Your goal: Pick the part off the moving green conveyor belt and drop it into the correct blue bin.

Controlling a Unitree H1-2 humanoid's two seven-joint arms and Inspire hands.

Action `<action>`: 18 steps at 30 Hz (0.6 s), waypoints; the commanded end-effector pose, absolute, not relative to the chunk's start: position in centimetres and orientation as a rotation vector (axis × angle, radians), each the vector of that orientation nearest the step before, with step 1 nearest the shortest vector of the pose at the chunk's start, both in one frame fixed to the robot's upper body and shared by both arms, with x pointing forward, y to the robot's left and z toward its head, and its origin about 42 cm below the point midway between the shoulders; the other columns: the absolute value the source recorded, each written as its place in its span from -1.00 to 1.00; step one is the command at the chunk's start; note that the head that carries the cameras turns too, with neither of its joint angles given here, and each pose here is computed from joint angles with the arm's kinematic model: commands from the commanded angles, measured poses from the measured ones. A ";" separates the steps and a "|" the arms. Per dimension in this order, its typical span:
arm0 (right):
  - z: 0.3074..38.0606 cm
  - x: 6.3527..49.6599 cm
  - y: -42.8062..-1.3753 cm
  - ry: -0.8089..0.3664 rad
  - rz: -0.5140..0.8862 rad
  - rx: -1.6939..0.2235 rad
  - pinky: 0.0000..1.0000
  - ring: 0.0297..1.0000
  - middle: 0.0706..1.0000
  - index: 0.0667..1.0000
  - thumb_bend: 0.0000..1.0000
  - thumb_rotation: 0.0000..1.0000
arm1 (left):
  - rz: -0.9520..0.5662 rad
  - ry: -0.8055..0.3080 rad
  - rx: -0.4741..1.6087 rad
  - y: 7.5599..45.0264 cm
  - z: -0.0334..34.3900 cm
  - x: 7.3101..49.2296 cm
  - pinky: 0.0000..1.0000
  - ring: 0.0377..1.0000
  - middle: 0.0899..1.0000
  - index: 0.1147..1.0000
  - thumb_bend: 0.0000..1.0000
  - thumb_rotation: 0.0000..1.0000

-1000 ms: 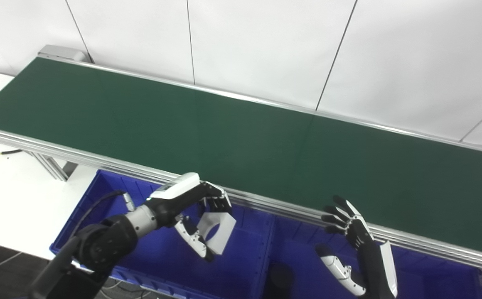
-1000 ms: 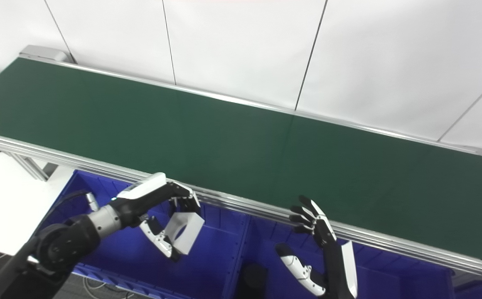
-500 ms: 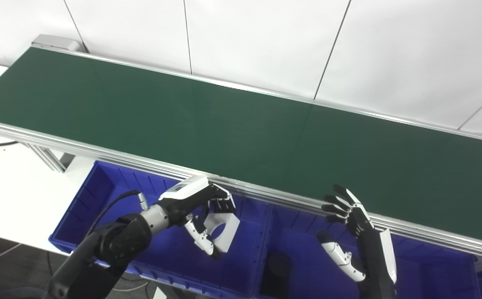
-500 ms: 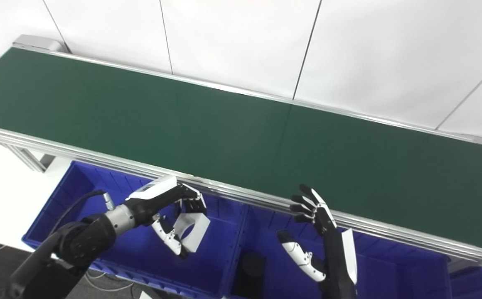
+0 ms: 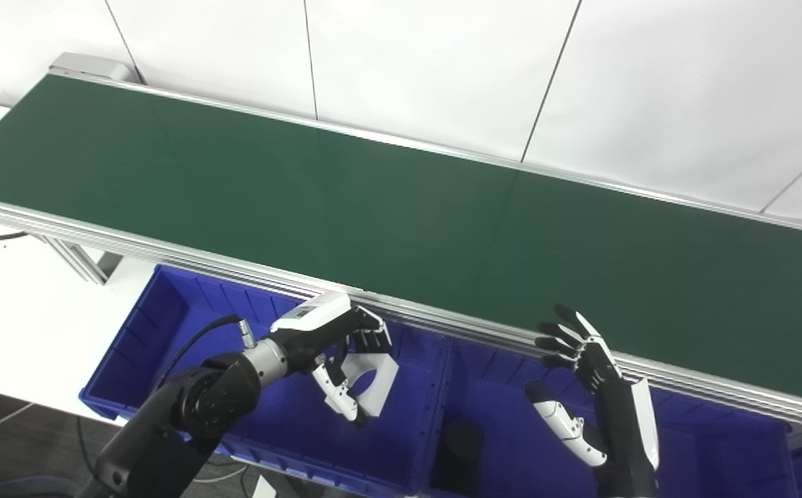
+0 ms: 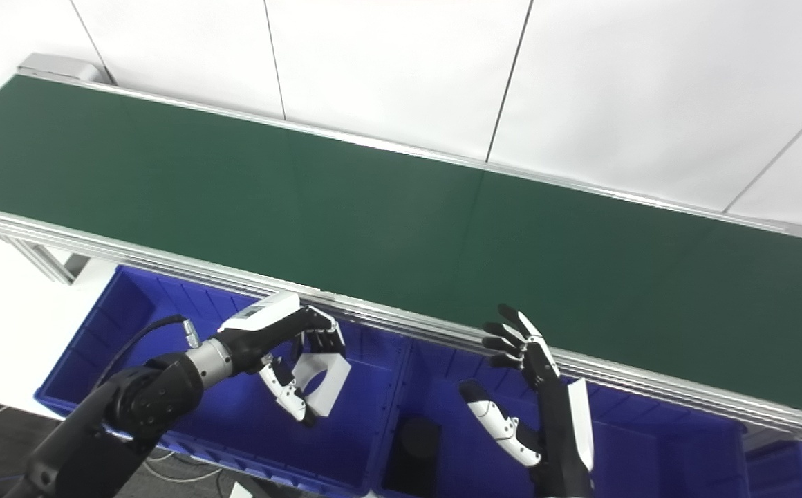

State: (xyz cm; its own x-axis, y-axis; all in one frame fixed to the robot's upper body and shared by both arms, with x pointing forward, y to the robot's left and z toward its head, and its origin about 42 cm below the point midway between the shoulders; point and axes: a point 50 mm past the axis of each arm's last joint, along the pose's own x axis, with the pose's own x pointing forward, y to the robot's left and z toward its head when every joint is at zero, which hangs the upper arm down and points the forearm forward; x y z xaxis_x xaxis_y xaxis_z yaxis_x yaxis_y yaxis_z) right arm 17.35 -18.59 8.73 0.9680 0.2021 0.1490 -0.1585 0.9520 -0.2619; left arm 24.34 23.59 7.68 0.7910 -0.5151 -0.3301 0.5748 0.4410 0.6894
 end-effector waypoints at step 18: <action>9.8 17.8 -18.0 -0.225 0.181 -0.226 0.24 0.41 0.49 0.70 0.27 0.20 | -0.655 0.027 0.988 25.8 13.2 24.4 0.84 0.76 0.74 0.72 1.00 -0.49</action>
